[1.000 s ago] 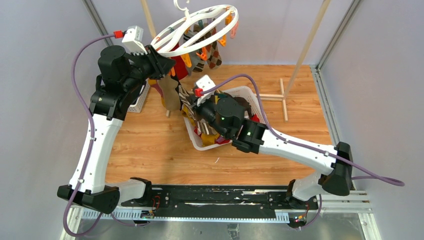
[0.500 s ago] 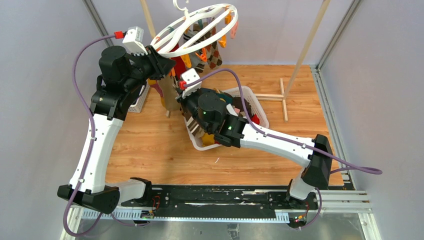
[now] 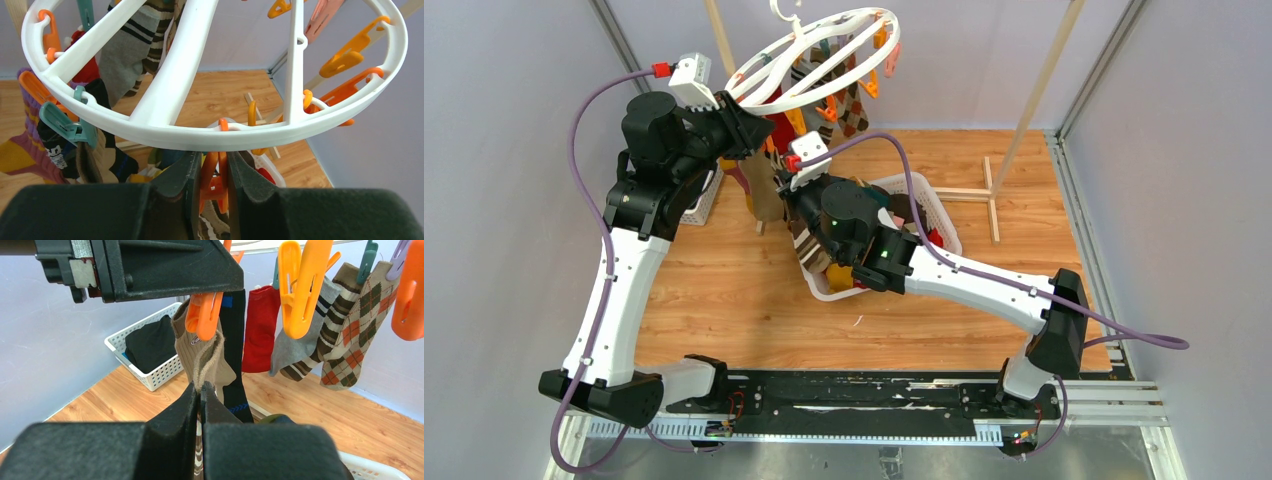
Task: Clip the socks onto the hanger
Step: Clamp the sock onto the hanger.
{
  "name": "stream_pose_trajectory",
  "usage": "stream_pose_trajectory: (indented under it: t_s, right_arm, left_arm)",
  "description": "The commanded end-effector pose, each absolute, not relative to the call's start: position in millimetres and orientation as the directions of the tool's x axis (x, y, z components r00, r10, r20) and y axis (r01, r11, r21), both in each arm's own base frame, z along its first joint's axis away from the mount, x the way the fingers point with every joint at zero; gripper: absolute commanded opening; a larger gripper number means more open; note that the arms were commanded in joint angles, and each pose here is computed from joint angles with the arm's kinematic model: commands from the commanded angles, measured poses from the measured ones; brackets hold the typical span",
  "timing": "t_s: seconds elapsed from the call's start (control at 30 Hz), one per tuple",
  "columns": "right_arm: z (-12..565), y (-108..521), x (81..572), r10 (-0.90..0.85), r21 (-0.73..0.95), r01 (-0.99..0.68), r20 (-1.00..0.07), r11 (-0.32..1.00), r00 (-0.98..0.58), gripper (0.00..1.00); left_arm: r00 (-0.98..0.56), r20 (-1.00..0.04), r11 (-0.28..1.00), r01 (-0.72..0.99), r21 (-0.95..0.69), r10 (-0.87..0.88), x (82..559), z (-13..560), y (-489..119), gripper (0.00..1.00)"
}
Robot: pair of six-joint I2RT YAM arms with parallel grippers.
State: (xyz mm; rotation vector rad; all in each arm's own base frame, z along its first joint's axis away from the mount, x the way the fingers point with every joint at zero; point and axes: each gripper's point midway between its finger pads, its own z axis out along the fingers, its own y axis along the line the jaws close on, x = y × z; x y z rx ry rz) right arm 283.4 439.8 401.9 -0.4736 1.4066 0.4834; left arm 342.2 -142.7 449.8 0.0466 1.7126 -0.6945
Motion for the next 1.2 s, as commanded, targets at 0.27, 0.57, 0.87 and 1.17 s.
stream_pose_trajectory:
  t_s: [0.27,0.57,0.87,1.17]
  right_arm:
    - [426.6,443.7,276.6,0.122,0.038,-0.597,-0.987,0.802,0.101,0.0]
    - [430.0,450.6,274.1,0.129,0.041,-0.618,-0.987,0.785,0.098,0.0]
    - [434.1,454.9,273.1,0.144,0.054,-0.631,-0.985,0.774,0.093,0.0]
    - [449.7,450.5,271.9,0.187,0.079,-0.63,-0.977,0.773,0.107,0.0]
  left_arm:
    - [-0.294,-0.903,0.854,0.329,-0.403,-0.312,347.0,433.2,-132.3,0.03]
    - [-0.298,-0.902,0.853,0.331,-0.403,-0.311,347.0,431.4,-132.8,0.03]
    - [-0.296,-0.904,0.856,0.329,-0.399,-0.308,347.0,430.9,-132.1,0.03]
    - [-0.284,-0.911,0.862,0.328,-0.386,-0.3,347.5,432.5,-130.2,0.03]
